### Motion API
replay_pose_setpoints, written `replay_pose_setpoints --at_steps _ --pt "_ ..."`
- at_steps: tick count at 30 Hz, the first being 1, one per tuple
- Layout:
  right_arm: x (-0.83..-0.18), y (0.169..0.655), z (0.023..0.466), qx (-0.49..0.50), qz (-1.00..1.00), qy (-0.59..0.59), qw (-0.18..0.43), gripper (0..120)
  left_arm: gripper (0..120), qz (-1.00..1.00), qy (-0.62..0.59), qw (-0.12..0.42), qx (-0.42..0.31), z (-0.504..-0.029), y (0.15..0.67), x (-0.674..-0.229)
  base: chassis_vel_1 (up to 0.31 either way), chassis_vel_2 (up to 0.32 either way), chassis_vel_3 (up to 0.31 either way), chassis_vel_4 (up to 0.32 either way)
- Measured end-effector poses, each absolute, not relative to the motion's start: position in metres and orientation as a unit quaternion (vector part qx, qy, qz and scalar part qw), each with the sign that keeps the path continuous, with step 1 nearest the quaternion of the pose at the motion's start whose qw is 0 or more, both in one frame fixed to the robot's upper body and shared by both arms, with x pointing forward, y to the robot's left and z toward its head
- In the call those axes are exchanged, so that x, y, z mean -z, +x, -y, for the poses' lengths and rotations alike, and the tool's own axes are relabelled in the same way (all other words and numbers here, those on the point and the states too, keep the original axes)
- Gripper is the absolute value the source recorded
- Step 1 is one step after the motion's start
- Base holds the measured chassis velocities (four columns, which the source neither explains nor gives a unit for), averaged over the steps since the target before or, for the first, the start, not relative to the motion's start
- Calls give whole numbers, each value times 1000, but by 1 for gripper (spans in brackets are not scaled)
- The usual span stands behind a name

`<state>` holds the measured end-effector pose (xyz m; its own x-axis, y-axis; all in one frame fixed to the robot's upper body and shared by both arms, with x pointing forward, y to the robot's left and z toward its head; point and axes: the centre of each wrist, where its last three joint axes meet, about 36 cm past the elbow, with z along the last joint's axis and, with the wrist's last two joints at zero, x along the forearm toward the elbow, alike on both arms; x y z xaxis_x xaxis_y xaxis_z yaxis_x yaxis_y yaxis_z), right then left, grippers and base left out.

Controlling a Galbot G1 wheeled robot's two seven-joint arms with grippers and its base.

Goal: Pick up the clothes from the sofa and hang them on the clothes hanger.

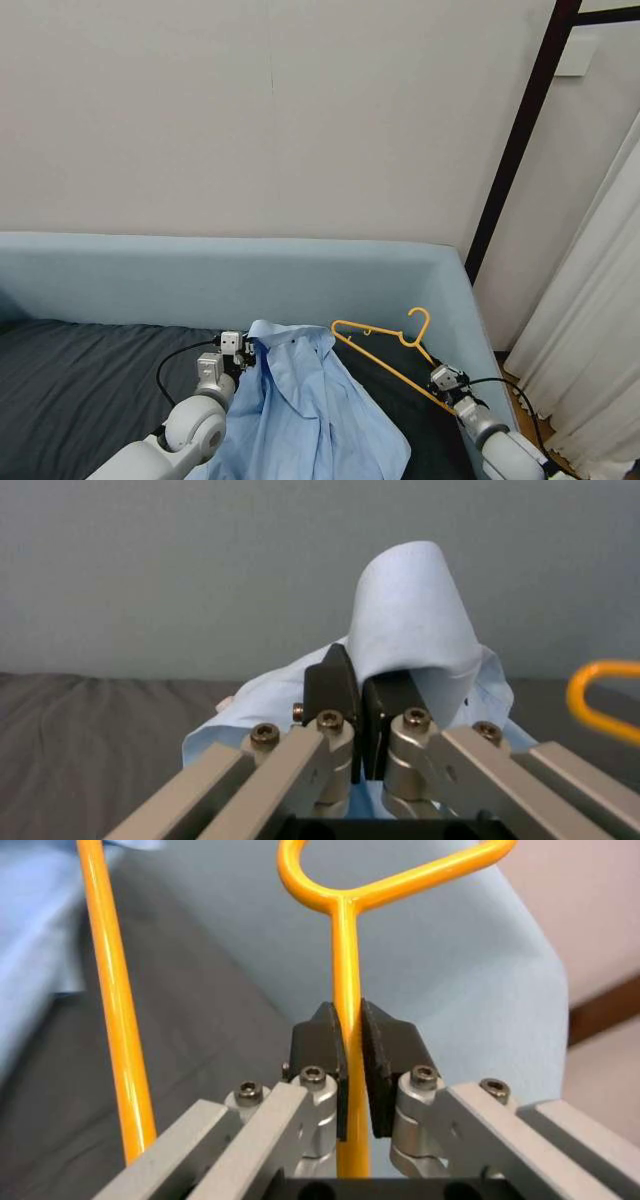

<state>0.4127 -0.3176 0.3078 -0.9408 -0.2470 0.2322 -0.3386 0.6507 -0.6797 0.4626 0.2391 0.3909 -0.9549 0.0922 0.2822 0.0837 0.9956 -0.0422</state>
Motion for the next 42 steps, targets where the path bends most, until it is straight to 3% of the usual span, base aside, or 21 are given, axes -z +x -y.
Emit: replay_pose_setpoints --at_steps 9,19,28,42 --pt "-280 366 274 -404 882 240 33 4 0 987 -49 151 -16 -229 458 -395 0 0 0 0" --pt "-270 383 217 -379 896 233 15 4 0 986 -51 160 -20 -218 448 -395 0 0 0 0" --pt "-267 397 196 -368 909 194 29 4 0 985 -48 165 -25 -218 445 -397 0 0 0 0" --pt "-269 414 176 -385 910 155 22 4 0 981 -88 170 -36 -178 431 -405 0 0 0 0"
